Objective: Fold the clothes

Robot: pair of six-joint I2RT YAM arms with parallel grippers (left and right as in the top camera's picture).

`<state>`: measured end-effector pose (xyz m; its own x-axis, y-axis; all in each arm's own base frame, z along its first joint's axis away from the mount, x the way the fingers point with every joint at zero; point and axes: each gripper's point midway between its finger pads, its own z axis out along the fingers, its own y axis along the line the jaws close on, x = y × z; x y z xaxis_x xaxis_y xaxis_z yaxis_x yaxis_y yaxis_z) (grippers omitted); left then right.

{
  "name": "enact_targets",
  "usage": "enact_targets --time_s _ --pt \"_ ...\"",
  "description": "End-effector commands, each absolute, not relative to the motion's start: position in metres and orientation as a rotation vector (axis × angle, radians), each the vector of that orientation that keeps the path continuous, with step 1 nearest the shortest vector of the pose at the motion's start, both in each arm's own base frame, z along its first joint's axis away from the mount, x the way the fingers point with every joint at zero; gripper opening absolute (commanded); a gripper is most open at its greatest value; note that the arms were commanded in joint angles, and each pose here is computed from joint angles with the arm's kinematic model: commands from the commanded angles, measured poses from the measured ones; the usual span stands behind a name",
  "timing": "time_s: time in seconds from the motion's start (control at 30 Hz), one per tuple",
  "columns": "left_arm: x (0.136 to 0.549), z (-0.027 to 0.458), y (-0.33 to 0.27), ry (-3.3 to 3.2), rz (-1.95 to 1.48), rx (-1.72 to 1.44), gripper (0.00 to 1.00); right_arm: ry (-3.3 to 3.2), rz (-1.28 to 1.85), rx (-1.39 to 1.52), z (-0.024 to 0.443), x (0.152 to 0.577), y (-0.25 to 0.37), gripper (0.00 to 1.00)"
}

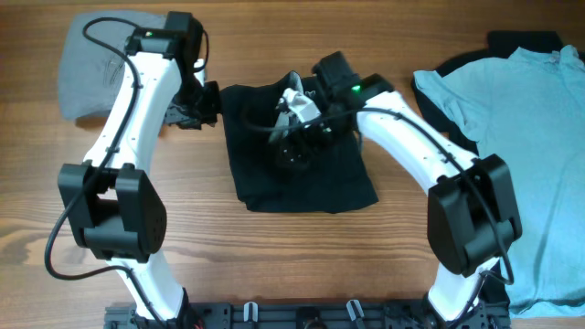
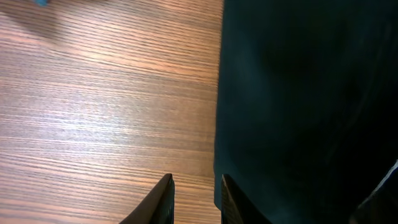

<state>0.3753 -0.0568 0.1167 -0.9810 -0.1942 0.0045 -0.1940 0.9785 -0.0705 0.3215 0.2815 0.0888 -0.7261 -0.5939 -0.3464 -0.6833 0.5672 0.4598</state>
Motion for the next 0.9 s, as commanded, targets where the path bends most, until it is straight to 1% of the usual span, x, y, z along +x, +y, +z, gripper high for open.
enact_targets --time_s 0.0,0.03,0.07,0.1,0.2,0.23,0.27,0.3,0.33,0.43,0.47,0.53,0.57,0.6,0.63,0.67,0.73,0.77,0.8,0.83,0.87 --pt "0.380 0.113 -0.064 3.114 -0.176 -0.278 0.24 2.791 0.419 -0.757 0.077 0.355 0.249 0.61" --pt "0.383 0.113 -0.069 3.102 -0.203 -0.268 0.24 2.808 0.395 -0.720 0.076 0.356 0.244 0.14" --pt "0.387 0.113 -0.075 3.089 -0.231 -0.253 0.24 2.848 0.356 -0.637 0.073 0.356 0.235 0.04" --pt "0.389 0.114 -0.082 3.080 -0.263 -0.234 0.25 2.935 0.240 -0.425 0.069 0.356 0.211 0.04" --pt "0.390 0.112 -0.096 3.071 -0.297 -0.191 0.28 3.080 -0.052 0.012 0.063 0.341 0.150 0.04" --pt "0.388 0.110 -0.102 3.073 -0.298 -0.169 0.29 3.112 -0.129 0.150 0.063 0.334 0.130 0.12" --pt "0.387 0.107 -0.108 3.076 -0.298 -0.144 0.29 3.135 -0.136 0.192 0.063 0.332 0.119 0.57" --pt "0.383 0.101 -0.116 3.082 -0.298 -0.111 0.29 3.152 -0.099 0.214 0.063 0.333 0.114 0.73" --pt "0.379 0.094 -0.124 3.090 -0.297 -0.080 0.30 3.164 -0.016 0.178 0.063 0.336 0.114 0.75" --pt "0.367 0.076 -0.137 3.116 -0.291 -0.039 0.31 3.140 0.128 0.093 0.070 0.348 0.112 0.73" --pt "0.361 0.067 -0.140 3.131 -0.287 -0.041 0.31 3.090 0.226 -0.023 0.080 0.357 0.114 0.73" --pt "0.352 0.054 -0.142 3.153 -0.280 -0.055 0.30 2.934 0.479 -0.447 0.104 0.363 0.141 0.69" --pt "0.349 0.048 -0.141 3.162 -0.279 -0.061 0.30 2.851 0.561 -0.599 0.115 0.362 0.152 0.68" --pt "0.347 0.042 -0.143 3.163 -0.301 -0.060 0.29 2.794 0.615 -0.651 0.122 0.364 0.162 0.68" --pt "0.346 0.037 -0.144 3.161 -0.313 -0.060 0.29 2.762 0.616 -0.685 0.123 0.367 0.168 0.67" --pt "0.345 0.035 -0.144 3.160 -0.318 -0.060 0.28 2.733 0.611 -0.744 0.120 0.368 0.175 0.61" --pt "0.345 0.031 -0.144 3.155 -0.321 -0.060 0.26 2.714 0.613 -0.844 0.109 0.361 0.190 0.59" --pt "0.346 0.031 -0.145 3.151 -0.322 -0.060 0.26 2.730 0.578 -0.869 0.098 0.357 0.194 0.61" --pt "0.347 0.031 -0.145 3.147 -0.323 -0.072 0.27 2.743 0.534 -0.889 0.089 0.357 0.196 0.67" --pt "0.347 0.031 -0.145 3.148 -0.324 -0.090 0.28 2.770 0.454 -0.854 0.079 0.361 0.193 0.67" --pt "0.347 0.031 -0.144 3.148 -0.323 -0.094 0.28 2.811 0.339 -0.759 0.069 0.369 0.184 0.49"
